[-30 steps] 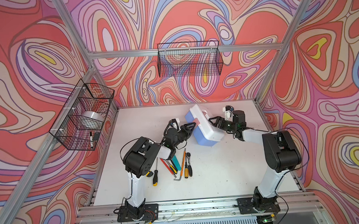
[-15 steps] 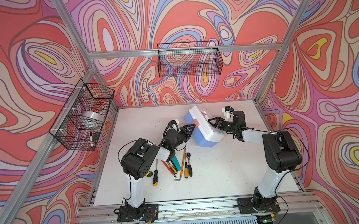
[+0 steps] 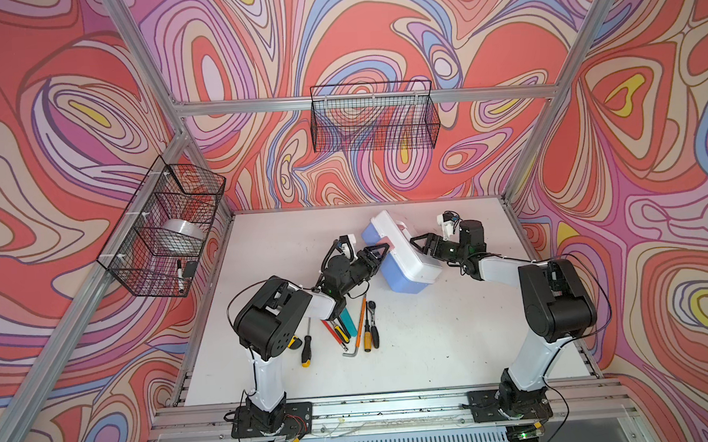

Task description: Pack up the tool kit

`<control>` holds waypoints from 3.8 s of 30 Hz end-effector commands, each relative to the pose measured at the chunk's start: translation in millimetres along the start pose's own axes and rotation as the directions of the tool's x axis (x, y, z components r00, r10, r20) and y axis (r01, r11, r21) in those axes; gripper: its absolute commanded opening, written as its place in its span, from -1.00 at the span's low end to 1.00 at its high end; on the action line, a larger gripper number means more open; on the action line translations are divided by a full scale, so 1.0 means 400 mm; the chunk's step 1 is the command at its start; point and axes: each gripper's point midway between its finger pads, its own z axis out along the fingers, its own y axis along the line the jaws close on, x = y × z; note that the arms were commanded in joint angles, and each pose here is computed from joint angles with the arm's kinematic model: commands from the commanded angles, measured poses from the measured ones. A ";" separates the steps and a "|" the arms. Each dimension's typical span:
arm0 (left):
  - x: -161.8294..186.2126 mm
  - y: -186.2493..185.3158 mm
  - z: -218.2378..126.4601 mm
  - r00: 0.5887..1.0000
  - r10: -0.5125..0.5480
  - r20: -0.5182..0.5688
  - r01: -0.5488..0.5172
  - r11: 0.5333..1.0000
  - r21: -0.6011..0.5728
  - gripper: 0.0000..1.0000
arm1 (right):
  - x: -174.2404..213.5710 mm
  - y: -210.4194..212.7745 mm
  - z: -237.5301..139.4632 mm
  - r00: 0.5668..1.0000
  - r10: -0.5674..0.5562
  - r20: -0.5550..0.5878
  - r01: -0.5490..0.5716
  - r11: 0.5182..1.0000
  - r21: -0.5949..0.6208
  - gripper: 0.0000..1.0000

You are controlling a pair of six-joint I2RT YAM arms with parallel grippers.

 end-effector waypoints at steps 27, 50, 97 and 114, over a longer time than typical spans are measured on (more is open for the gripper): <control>0.001 -0.025 -0.120 0.965 0.241 -0.104 -0.261 0.927 -0.268 0.62 | 0.093 -0.091 -0.078 0.988 0.014 -0.152 0.028 0.963 0.268 -0.26; 0.020 0.019 -0.158 0.886 0.356 -0.296 -0.458 0.770 -0.445 0.55 | 0.056 -0.029 -0.108 0.988 -0.048 -0.147 0.085 0.965 0.250 -0.28; 0.077 -0.054 -0.083 0.885 0.331 -0.326 -0.434 0.840 -0.325 0.15 | -0.015 0.110 -0.152 0.961 0.276 0.013 -0.261 0.922 -0.287 -0.26; 0.066 -0.066 -0.083 0.890 0.337 -0.307 -0.432 0.838 -0.334 0.13 | -0.012 0.106 -0.158 0.943 0.332 0.012 -0.302 0.873 -0.384 -0.24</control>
